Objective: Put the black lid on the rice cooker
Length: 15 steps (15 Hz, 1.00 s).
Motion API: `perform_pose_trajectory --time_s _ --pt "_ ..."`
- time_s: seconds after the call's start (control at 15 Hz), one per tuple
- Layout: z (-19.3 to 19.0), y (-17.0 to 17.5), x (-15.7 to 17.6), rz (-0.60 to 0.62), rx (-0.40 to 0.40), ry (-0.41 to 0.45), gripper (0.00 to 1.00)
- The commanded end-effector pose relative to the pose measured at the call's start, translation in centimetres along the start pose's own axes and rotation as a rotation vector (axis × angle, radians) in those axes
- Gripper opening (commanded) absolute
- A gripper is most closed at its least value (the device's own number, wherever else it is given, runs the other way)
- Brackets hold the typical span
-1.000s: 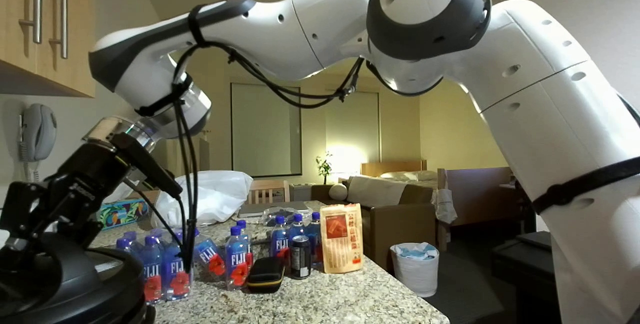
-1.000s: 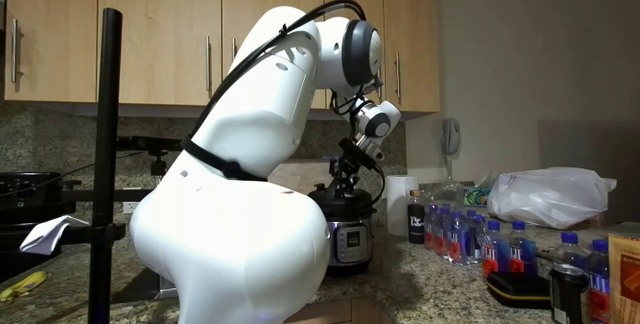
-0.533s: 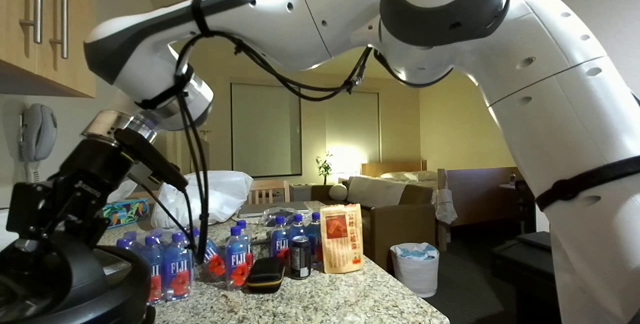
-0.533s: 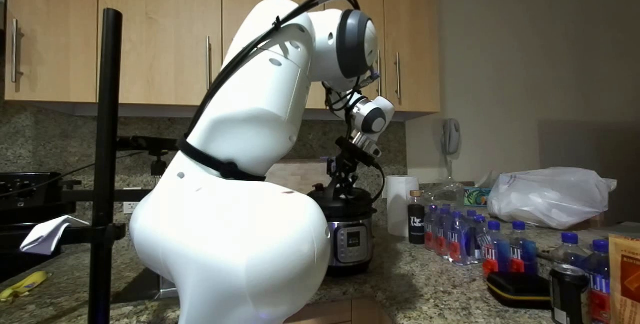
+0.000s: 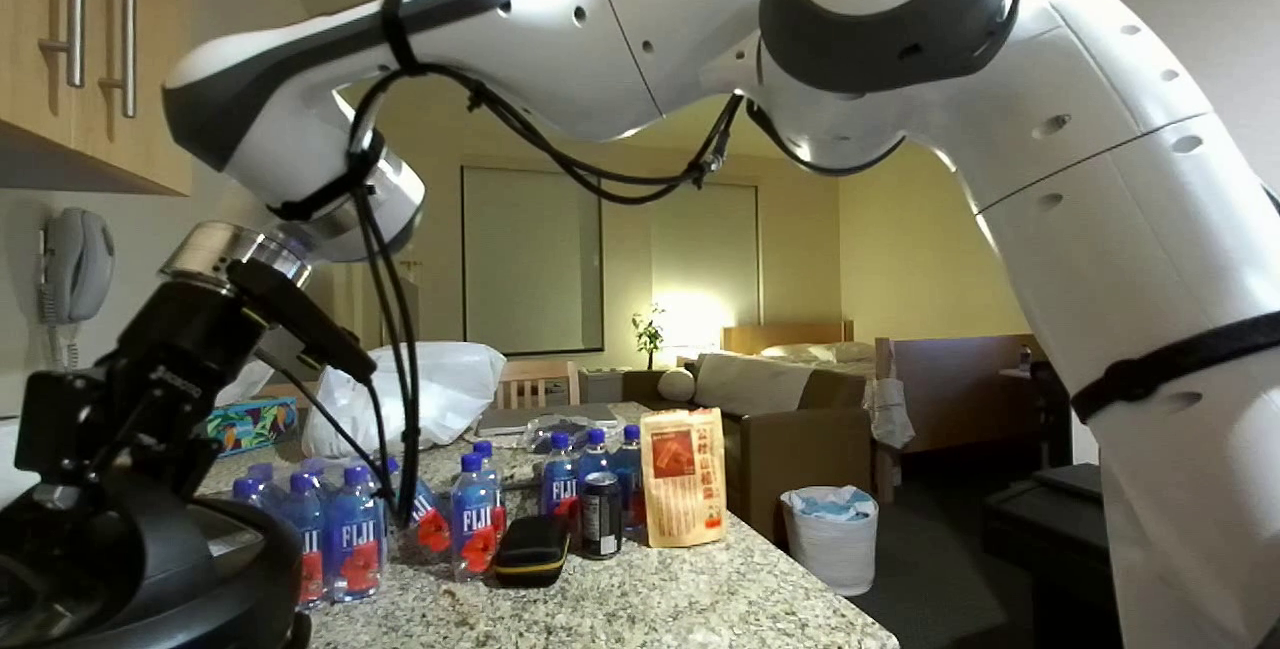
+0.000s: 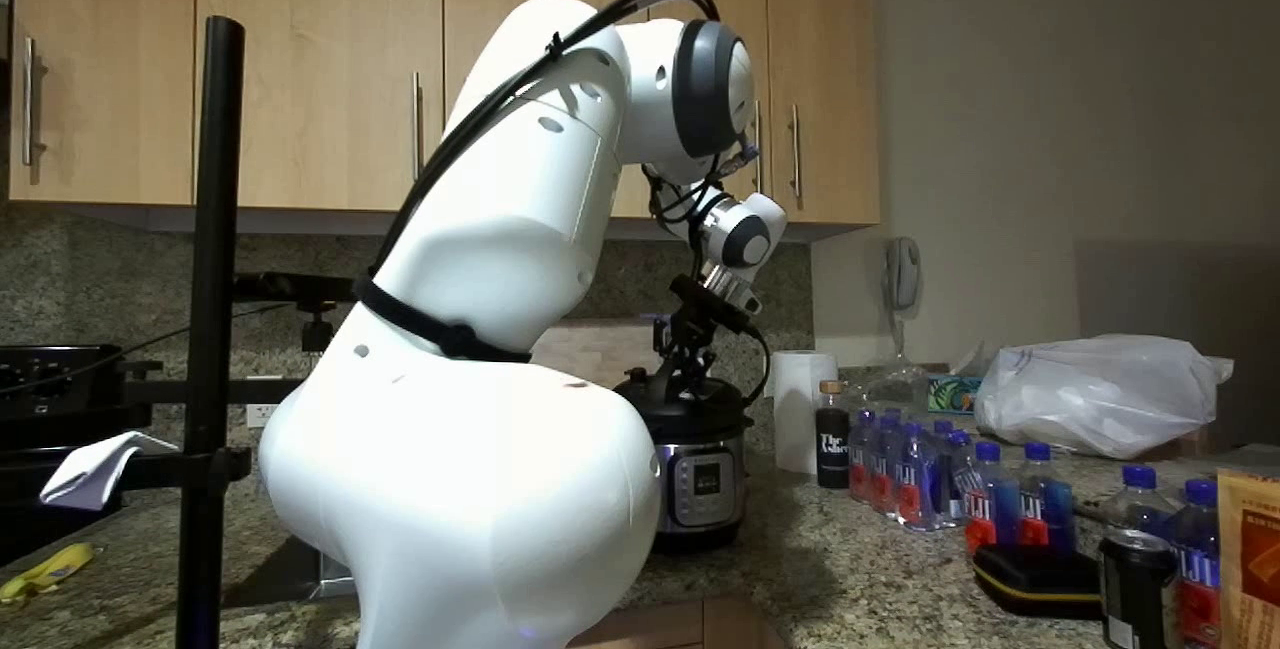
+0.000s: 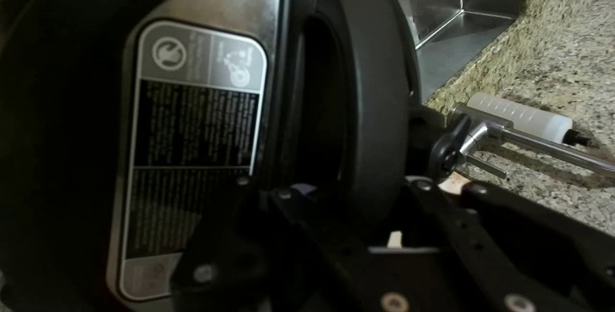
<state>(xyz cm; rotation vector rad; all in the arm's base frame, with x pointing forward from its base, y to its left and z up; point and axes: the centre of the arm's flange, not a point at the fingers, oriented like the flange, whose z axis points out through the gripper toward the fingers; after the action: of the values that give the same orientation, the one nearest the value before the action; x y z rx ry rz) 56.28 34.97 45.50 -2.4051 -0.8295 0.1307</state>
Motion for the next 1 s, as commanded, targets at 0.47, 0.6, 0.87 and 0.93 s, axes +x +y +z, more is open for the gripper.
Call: perform_pose_trajectory --time_s 0.47,0.6,0.87,0.93 --pt "-1.5 -1.3 0.7 0.02 -0.064 -0.013 0.0" --pt "-1.4 -1.9 1.5 0.015 -0.085 -0.028 0.0" --pt "-0.8 -2.5 3.0 0.014 -0.138 -0.077 0.0" --pt "-0.5 -2.4 3.3 0.015 -0.142 -0.091 0.0"
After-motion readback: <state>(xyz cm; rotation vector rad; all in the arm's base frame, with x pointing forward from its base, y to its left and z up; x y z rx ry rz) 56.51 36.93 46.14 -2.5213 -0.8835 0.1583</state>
